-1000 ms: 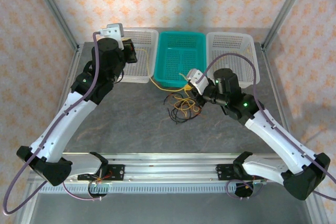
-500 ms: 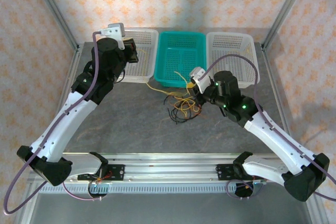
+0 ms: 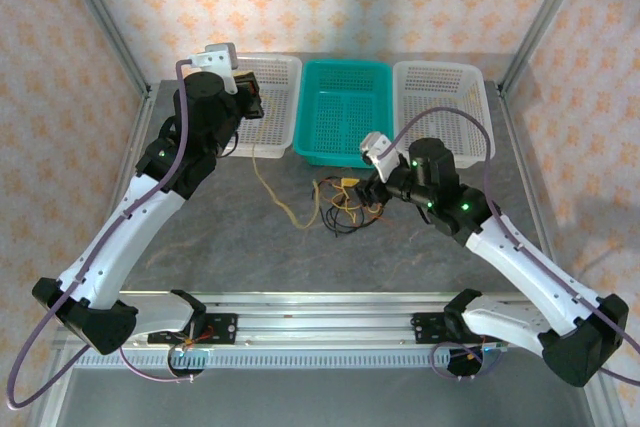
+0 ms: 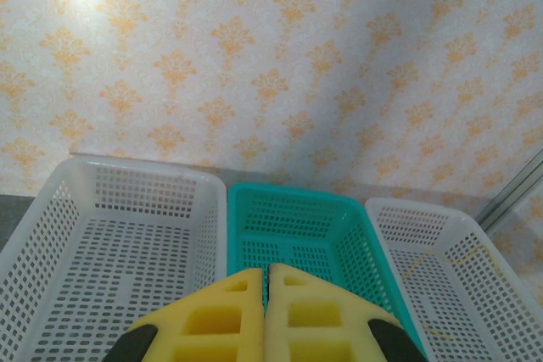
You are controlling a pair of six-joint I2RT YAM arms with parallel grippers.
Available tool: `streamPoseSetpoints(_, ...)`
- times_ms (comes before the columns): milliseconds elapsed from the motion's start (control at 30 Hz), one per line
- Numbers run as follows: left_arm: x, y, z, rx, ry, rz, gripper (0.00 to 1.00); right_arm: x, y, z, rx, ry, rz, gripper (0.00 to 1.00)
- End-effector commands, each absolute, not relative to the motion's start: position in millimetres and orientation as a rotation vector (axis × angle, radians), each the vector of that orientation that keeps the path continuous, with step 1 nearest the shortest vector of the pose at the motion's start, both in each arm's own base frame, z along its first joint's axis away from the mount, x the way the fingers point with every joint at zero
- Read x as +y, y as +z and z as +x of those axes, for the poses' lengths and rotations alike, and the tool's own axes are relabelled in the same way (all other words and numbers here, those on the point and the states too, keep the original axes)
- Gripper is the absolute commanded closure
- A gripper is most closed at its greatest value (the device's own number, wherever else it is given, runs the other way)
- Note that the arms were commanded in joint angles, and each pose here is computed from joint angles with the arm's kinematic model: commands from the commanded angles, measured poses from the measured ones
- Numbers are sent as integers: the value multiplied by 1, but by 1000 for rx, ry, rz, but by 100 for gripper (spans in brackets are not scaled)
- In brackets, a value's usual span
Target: Untangle the cables
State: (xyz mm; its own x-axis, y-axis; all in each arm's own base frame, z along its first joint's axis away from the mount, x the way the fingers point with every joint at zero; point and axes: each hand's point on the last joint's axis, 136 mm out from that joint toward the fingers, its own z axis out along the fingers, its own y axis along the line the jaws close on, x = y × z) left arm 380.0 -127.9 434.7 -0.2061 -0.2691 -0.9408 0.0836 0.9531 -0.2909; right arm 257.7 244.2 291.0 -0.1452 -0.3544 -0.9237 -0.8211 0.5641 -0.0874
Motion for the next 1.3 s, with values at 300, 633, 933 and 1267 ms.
streamPoseSetpoints(300,-122,446,375,1717,-338,-158,100,328,306,222,1590,865,-1033,10)
streamPoseSetpoints(633,-123,446,376,1718,-342,-157,100,369,251,231,1697,880,-1146,11)
streamPoseSetpoints(933,-122,443,376,1722,-334,-161,100,375,245,222,1692,945,-1151,15)
streamPoseSetpoints(1267,-122,441,377,1726,-330,-161,100,347,254,249,1761,697,-1026,22)
